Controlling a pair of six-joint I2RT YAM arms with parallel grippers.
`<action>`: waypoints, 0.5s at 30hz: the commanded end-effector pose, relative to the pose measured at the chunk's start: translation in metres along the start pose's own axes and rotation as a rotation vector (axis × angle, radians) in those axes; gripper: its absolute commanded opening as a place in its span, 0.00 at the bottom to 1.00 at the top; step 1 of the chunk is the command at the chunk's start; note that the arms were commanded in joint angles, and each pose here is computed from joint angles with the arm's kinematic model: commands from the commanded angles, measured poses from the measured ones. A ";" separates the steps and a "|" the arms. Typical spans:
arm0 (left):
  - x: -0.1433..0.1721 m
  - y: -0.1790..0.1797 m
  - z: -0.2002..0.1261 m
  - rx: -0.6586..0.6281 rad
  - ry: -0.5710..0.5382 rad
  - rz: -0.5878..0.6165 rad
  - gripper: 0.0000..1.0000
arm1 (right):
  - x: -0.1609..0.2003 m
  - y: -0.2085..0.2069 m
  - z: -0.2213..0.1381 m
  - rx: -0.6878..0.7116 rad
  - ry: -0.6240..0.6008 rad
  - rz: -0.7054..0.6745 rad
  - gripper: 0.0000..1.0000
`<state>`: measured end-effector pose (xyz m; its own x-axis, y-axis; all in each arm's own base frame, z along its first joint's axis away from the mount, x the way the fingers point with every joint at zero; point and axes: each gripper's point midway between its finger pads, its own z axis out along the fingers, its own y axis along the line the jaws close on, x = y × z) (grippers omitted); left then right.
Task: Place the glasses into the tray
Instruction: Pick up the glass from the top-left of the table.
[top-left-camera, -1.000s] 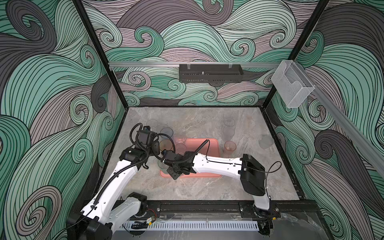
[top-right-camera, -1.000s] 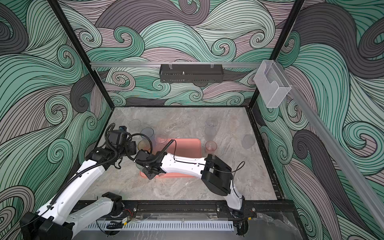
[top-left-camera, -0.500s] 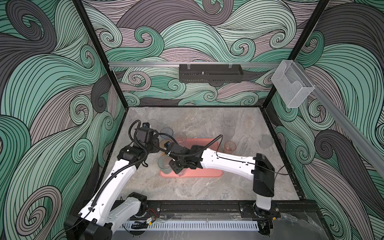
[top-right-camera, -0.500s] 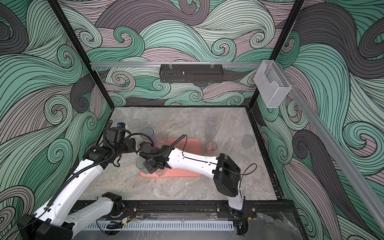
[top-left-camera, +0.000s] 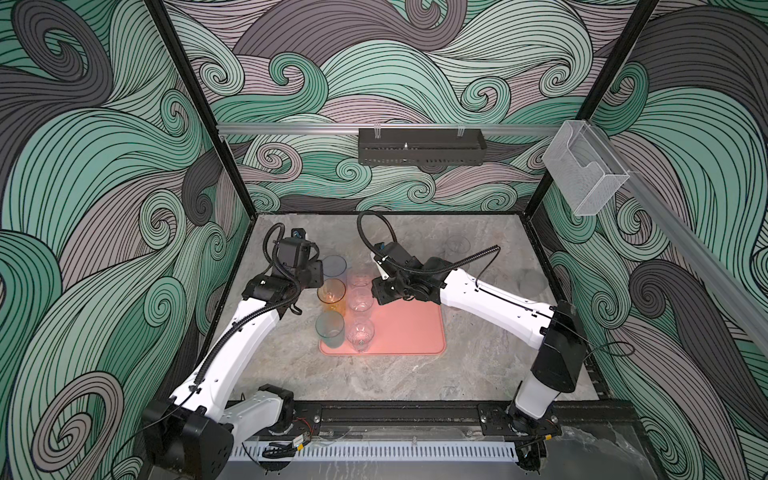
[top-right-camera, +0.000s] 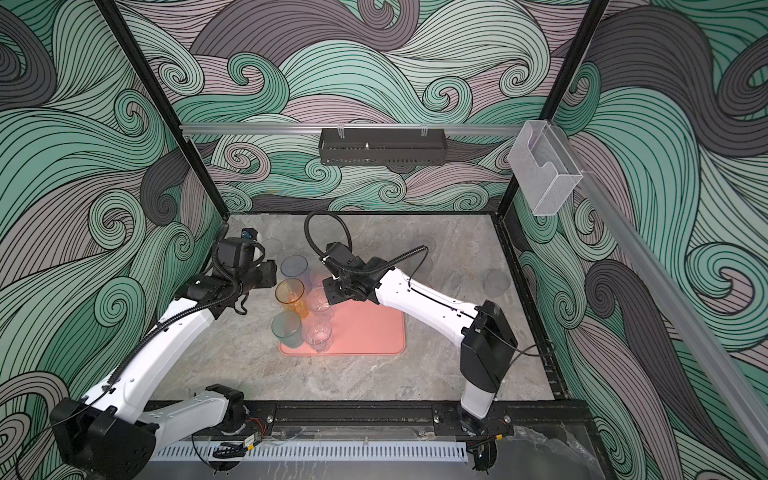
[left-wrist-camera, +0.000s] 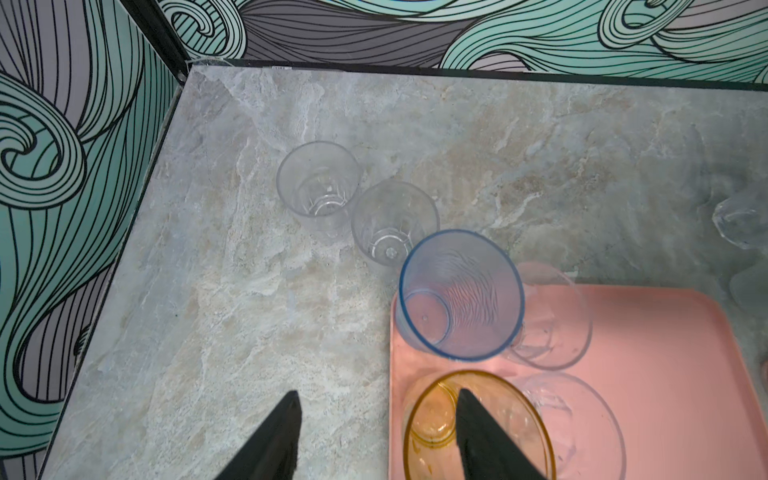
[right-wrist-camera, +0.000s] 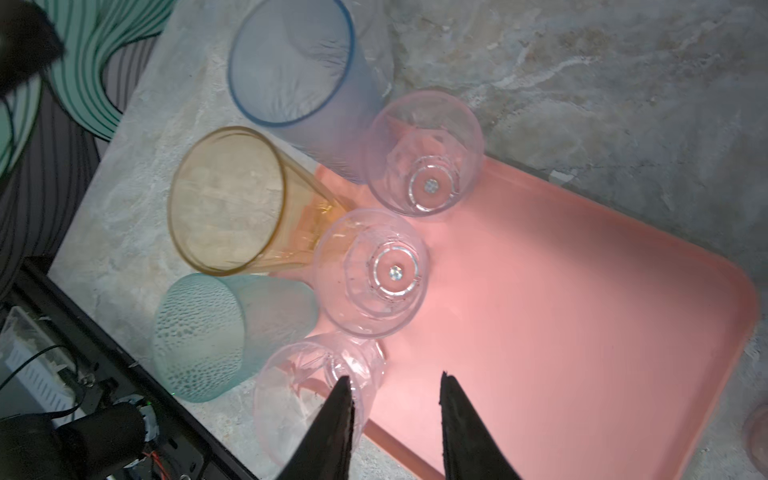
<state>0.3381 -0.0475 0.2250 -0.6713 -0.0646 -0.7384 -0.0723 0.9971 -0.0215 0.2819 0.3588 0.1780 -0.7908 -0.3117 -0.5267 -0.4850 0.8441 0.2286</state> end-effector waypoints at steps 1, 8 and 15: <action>-0.035 0.002 0.006 0.021 -0.063 -0.049 0.62 | 0.000 -0.005 -0.003 -0.021 -0.004 0.029 0.36; -0.052 0.036 0.053 0.038 0.014 -0.251 0.60 | 0.012 -0.016 0.009 -0.020 0.026 0.047 0.37; -0.033 0.101 0.100 -0.128 0.143 -0.352 0.59 | 0.013 -0.021 0.012 -0.020 0.033 0.031 0.37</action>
<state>0.4242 0.0409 0.1805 -0.6938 -0.3668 -0.6197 -0.3452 0.9246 -0.1608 0.2833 0.3417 0.1454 -0.8306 -0.3070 -0.4647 -0.4548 0.8555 0.2477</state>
